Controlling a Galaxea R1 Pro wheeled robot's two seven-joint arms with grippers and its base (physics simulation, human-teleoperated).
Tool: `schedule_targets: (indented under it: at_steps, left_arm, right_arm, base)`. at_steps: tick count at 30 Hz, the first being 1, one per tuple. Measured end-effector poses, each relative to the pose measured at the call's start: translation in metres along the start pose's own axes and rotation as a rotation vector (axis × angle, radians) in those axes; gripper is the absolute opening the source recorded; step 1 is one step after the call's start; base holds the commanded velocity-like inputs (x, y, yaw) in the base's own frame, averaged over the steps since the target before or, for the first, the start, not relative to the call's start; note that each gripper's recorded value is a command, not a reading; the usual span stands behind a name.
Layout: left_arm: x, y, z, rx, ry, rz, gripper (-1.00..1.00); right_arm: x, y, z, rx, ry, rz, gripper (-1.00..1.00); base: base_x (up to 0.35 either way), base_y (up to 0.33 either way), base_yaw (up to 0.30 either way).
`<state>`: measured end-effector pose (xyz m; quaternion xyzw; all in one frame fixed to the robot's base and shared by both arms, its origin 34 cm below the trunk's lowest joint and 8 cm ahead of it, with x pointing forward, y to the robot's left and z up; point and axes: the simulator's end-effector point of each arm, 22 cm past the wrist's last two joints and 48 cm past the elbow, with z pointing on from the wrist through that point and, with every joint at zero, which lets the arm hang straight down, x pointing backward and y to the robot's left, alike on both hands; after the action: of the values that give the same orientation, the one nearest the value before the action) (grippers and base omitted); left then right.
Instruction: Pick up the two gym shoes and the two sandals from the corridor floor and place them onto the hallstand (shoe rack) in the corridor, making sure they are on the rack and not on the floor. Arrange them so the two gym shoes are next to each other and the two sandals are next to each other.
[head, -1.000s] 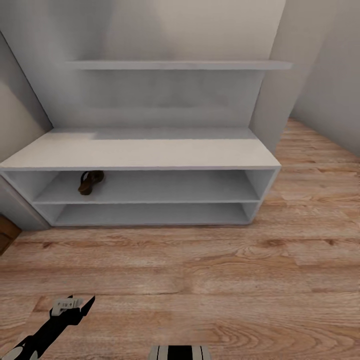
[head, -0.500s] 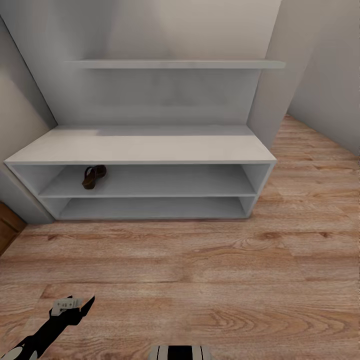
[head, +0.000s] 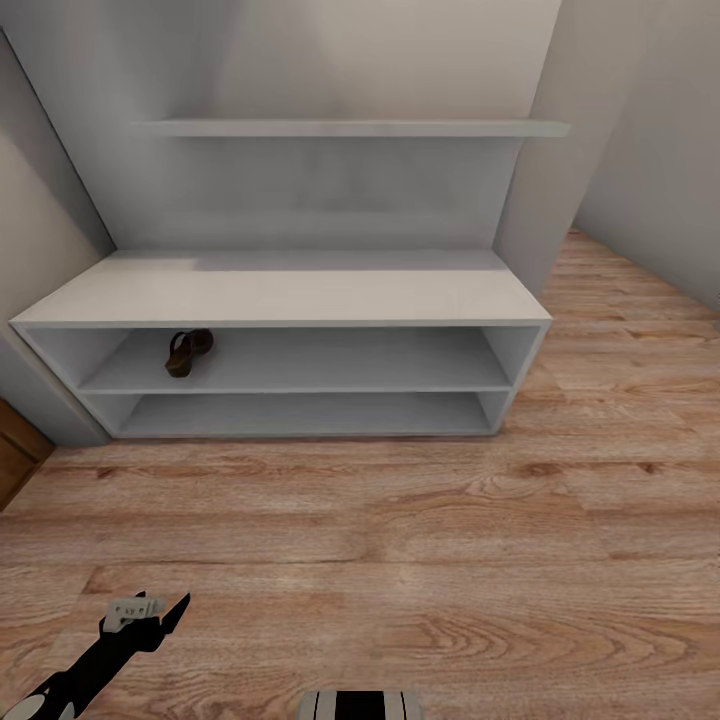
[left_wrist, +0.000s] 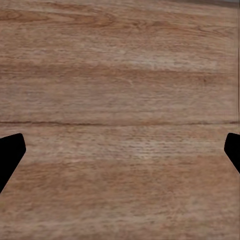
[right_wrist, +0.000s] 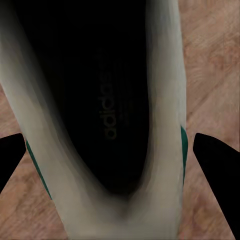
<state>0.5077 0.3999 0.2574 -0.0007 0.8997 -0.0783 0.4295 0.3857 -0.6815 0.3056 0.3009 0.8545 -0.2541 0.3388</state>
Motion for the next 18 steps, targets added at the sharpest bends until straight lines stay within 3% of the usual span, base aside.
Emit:
schedule_targets:
  at_steps: [2,4,5,7,8,10,12,14,15,16,18]
  left_arm:
    - [0.001,-0.001,0.000,0.006,0.004,0.003,1.00]
    - [0.003,-0.003,-0.001,0.017,0.008,0.006,1.00]
    - [0.003,-0.006,-0.001,0.034,0.010,0.009,1.00]
    - [0.004,-0.011,-0.002,0.061,0.012,0.013,1.00]
    - [0.004,-0.013,-0.002,0.073,0.014,0.015,1.00]
    - [0.005,-0.021,-0.004,0.114,0.021,0.026,1.00]
    - [0.009,-0.033,-0.006,0.174,0.039,0.049,1.00]
    - [0.015,-0.043,-0.009,0.224,0.061,0.074,1.00]
    - [0.022,-0.054,-0.011,0.273,0.085,0.097,1.00]
    - [0.023,-0.059,-0.012,0.294,0.091,0.104,1.00]
    - [0.027,-0.079,-0.019,0.387,0.103,0.114,1.00]
  right_arm:
    - [0.009,0.028,0.002,-0.058,0.024,-0.075,-1.00]
    - [0.024,0.073,0.000,-0.147,0.052,-0.176,-1.00]
    - [0.039,0.110,-0.005,-0.219,0.073,-0.247,-1.00]
    - [0.064,0.173,-0.021,-0.332,0.095,-0.323,-1.00]
    - [0.070,0.189,-0.026,-0.361,0.100,-0.339,-1.00]
    - [0.087,0.243,-0.045,-0.447,0.110,-0.362,-1.00]
    - [0.099,0.316,-0.075,-0.550,0.113,-0.372,-1.00]
    - [0.097,0.365,-0.092,-0.591,0.123,-0.397,-1.00]
    - [0.102,0.405,-0.111,-0.597,0.180,-0.446,-1.00]
    - [0.102,0.429,-0.125,-0.614,0.205,-0.450,-1.00]
    - [0.070,0.476,-0.141,-0.636,0.231,-0.465,-1.00]
  base:
    - [0.000,0.000,0.000]
    - [0.000,0.000,0.000]
    - [0.000,0.000,0.000]
    - [0.000,0.000,0.000]
    - [0.000,0.000,0.000]
    - [0.000,0.000,0.000]
    - [0.000,0.000,0.000]
    - [0.000,0.000,0.000]
    - [0.000,0.000,0.000]
    - [0.000,0.000,0.000]
    - [0.000,0.000,0.000]
